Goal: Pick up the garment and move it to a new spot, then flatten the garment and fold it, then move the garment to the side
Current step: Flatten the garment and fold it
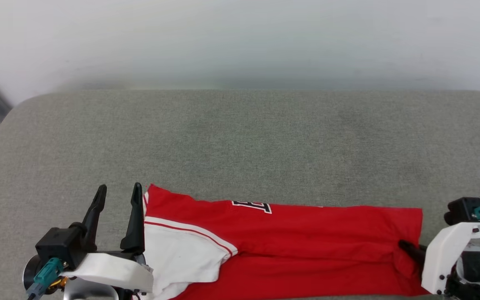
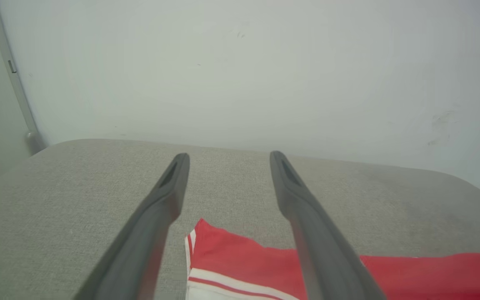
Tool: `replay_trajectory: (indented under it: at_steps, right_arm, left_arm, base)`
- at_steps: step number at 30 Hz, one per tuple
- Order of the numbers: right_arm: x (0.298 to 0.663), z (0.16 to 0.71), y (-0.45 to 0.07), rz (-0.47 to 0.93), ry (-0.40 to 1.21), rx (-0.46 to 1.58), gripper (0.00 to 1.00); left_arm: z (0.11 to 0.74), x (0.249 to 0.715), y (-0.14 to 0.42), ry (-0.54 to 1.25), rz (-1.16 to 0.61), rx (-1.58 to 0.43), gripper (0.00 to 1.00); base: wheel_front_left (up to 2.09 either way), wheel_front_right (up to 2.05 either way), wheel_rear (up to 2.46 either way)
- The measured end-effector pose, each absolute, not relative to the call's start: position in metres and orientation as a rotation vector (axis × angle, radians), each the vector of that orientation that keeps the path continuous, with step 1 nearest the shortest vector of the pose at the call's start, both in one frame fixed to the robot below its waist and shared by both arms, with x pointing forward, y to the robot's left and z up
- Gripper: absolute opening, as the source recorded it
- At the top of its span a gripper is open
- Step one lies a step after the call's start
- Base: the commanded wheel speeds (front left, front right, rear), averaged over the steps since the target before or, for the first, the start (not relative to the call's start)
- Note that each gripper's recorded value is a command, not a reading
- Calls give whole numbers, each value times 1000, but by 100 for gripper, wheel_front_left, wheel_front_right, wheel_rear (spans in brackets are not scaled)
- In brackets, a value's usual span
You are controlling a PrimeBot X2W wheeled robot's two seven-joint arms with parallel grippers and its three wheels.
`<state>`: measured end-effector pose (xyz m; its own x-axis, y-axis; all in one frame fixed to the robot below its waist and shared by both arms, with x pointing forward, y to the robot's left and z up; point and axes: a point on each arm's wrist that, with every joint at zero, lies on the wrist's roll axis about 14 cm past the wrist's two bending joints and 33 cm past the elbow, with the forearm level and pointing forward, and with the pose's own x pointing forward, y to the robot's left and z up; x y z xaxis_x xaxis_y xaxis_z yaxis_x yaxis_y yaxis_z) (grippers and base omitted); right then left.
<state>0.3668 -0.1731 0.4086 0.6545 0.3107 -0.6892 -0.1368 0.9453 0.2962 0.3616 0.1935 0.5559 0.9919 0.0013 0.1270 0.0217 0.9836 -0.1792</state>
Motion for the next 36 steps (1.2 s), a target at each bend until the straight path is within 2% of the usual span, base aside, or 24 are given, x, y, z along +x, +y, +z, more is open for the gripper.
replay_trajectory:
  at_steps: [11,15,18,25,32,36]
  right_arm:
    - [342,422,-278,-31,771,286,0]
    - [336,426,-282,-66,759,370,0]
    - [335,423,-248,6,783,561,0]
    - [347,442,-165,282,813,949,0]
    - [362,455,-98,522,875,1140,0]
    - [365,459,-46,643,922,1183,0]
  left_arm:
    - [553,357,186,-115,-29,-179,100]
    - [552,356,186,-111,-31,-168,100]
    - [550,356,186,-106,-33,-164,100]
    - [554,357,189,-117,-24,-161,100]
    - [554,356,191,-119,-10,-175,100]
    - [552,356,194,-114,-1,-178,100]
  base:
    - [0,0,0]
    - [0,0,0]
    - [0,0,0]
    - [0,0,0]
    - [0,0,0]
    - [0,0,0]
